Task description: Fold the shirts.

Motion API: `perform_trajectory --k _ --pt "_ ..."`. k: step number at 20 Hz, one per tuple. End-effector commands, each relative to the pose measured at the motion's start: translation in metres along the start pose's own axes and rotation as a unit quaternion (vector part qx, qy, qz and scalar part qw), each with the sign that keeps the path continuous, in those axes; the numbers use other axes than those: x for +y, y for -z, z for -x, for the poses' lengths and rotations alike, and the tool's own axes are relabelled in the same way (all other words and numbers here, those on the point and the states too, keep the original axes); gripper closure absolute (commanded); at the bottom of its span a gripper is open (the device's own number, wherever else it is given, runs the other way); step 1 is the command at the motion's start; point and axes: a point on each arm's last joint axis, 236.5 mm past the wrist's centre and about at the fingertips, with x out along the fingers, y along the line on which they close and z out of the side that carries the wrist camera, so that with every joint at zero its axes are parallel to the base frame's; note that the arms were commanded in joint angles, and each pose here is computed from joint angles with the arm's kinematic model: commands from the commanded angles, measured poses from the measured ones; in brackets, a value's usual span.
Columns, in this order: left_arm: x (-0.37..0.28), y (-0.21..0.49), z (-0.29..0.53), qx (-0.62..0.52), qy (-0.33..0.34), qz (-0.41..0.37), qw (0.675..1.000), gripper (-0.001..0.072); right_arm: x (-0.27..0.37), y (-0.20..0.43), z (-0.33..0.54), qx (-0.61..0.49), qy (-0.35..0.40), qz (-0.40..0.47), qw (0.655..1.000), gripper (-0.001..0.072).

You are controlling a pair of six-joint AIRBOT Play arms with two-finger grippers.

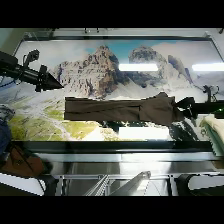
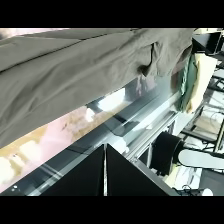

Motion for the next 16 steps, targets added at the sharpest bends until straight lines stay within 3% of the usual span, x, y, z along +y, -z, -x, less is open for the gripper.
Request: perform_trajectory --k 1,2,3,5,6,10,16 --pt "-0.016 0.004 -0.017 0.018 -0.001 -0.025 1.0 0.0685 0.009 0.018 -0.03 0.05 -0.025 -0.012 0.998 0.0" --pt "-0.019 0.004 -0.022 0.022 -0.001 -0.029 0.999 0.0685 0.01 0.022 -0.037 0.06 -0.026 -0.012 0.998 0.0007" --pt "-0.023 0.005 -0.027 0.025 -0.001 -0.034 0.999 0.0685 0.012 0.025 -0.042 0.067 -0.027 -0.012 0.997 0.0151" --pt "-0.033 0.006 -0.042 0.035 -0.003 -0.047 0.998 0.0685 0.018 0.026 -0.047 0.073 -0.029 0.0 0.997 0.0604" --pt "-0.038 0.007 -0.052 0.039 -0.008 -0.056 0.998 0.0685 0.025 0.025 -0.047 0.071 -0.041 0.012 0.997 0.0684" --pt "-0.041 0.005 -0.126 0.063 -0.077 -0.106 0.989 0.0685 0.059 0.017 -0.03 0.072 -0.09 0.036 0.993 0.0686" --pt "-0.015 0.035 -0.252 0.175 -0.103 -0.097 0.974 0.0691 0.099 0.005 0.007 0.062 -0.106 0.082 0.989 0.0687"
